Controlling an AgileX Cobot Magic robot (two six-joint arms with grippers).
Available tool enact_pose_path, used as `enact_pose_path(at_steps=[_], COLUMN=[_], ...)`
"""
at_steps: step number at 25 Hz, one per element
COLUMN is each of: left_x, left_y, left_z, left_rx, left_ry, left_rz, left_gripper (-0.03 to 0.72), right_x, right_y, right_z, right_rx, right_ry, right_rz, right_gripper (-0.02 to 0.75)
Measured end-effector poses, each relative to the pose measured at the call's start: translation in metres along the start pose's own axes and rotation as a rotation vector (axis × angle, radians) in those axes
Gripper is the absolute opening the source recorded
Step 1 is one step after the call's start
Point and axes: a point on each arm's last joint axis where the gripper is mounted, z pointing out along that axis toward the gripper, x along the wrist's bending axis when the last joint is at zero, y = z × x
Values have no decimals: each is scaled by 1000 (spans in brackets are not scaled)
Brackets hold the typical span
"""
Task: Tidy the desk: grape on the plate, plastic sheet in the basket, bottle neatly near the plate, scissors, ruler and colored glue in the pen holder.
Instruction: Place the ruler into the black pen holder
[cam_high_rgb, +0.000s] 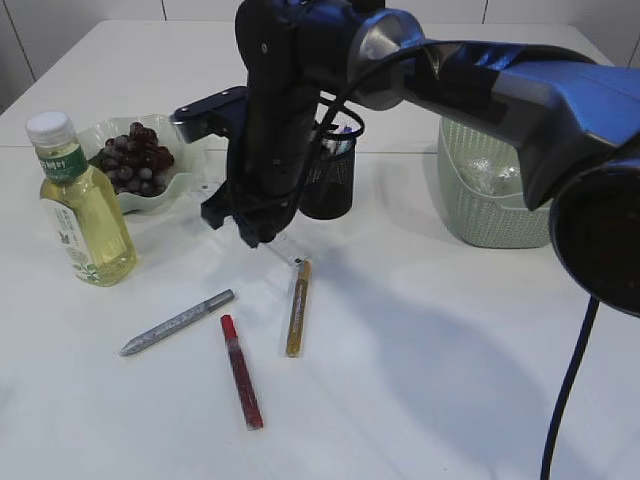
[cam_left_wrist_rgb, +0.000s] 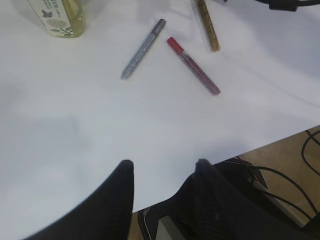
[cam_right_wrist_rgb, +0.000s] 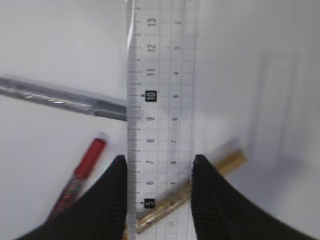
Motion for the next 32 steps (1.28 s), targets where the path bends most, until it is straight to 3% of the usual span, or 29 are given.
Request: enact_pose_path(at_steps=[2, 4, 13, 17, 25, 29, 32], left_x=[0, 0, 0, 0, 0, 0, 0], left_y=[0, 0, 0, 0, 0, 0, 1], left_z=[0, 0, 0, 0, 0, 0, 0], left_rx=[0, 0, 0, 0, 0, -2, -6], left_ry=[0, 0, 0, 0, 0, 0, -1], left_rz=[0, 0, 0, 0, 0, 0, 0], left_gripper=[299, 299, 299, 299, 299, 299, 299], right_x=[-9, -13, -7, -4, 4, -6, -29], right_y=[-2, -2, -1, -12, -58, -66, -67], right_z=[0, -3, -39, -52, -86, -91, -95], right_rx=[17, 17, -81, -201, -590, -755, -831], right_ry=[-100, -141, -126, -141, -247, -284, -318], right_rz=[52, 80, 23, -4, -114, -118, -62], right_gripper=[307, 307, 307, 307, 307, 307, 307])
